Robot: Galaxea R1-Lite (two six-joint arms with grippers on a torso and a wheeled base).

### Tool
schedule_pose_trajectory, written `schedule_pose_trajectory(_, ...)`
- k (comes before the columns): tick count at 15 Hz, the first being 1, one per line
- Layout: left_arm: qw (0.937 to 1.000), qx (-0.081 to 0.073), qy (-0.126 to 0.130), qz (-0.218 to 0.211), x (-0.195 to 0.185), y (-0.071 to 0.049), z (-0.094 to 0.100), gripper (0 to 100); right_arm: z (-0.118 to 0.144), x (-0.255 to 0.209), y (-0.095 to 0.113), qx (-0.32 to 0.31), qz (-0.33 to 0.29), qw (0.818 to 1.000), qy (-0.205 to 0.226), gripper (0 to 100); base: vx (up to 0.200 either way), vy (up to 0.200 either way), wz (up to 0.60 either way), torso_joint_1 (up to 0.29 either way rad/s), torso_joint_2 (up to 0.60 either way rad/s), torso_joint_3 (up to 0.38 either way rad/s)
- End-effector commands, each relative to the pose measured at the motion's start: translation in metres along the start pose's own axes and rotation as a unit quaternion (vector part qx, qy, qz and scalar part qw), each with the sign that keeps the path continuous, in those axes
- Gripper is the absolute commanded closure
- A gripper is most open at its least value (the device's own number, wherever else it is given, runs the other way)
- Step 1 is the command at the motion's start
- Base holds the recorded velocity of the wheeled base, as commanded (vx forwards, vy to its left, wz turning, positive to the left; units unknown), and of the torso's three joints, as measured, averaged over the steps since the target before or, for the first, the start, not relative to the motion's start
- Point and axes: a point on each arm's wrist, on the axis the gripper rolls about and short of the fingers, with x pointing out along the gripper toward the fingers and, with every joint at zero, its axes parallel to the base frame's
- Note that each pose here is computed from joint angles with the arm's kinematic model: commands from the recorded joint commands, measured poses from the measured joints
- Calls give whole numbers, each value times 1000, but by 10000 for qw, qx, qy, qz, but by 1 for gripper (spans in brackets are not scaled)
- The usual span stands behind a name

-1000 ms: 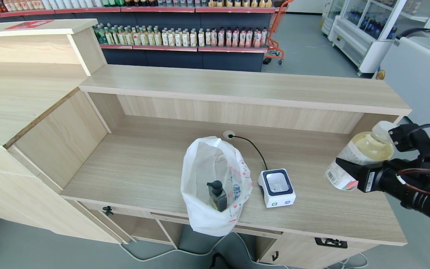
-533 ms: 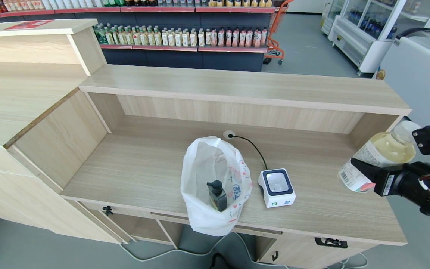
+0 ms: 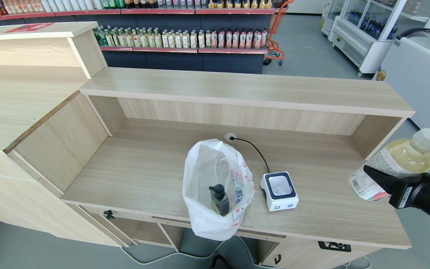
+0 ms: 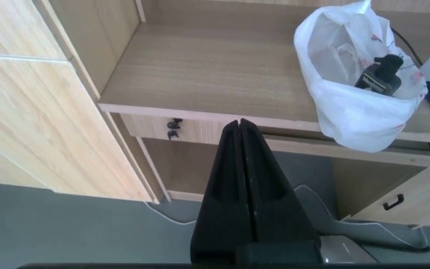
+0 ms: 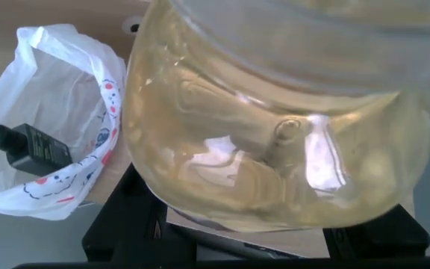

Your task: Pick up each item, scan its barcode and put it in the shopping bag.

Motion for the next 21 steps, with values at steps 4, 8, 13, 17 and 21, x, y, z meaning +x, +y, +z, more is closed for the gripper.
schedule_pose_trajectory(4, 10000, 10, -14, 1, 0, 0, 0, 100, 3, 35, 2, 15, 372, 9992, 147, 100, 0, 200, 0, 13, 5, 1)
schedule_pose_trajectory(8, 10000, -14, 2, 1, 0, 0, 0, 100, 2, 100, 11, -30, 523, 9982, 302, 100, 0, 150, 0, 2, 3, 2)
schedule_pose_trajectory(13, 10000, -6, -6, 1, 0, 0, 0, 100, -15, 136, 56, -137, 990, 9935, 545, 100, 0, 0, 0, 0, 0, 0)
schedule_pose_trajectory(17, 10000, -13, -14, 1, 0, 0, 0, 100, -33, 154, 82, -229, 1323, 9905, 286, 100, 0, 0, 0, 0, 0, 0)
schedule_pose_trajectory(21, 10000, -14, 2, 1, 0, 0, 0, 100, -62, 176, 88, -593, 1342, 9884, 399, 100, 0, 0, 0, 0, 0, 0)
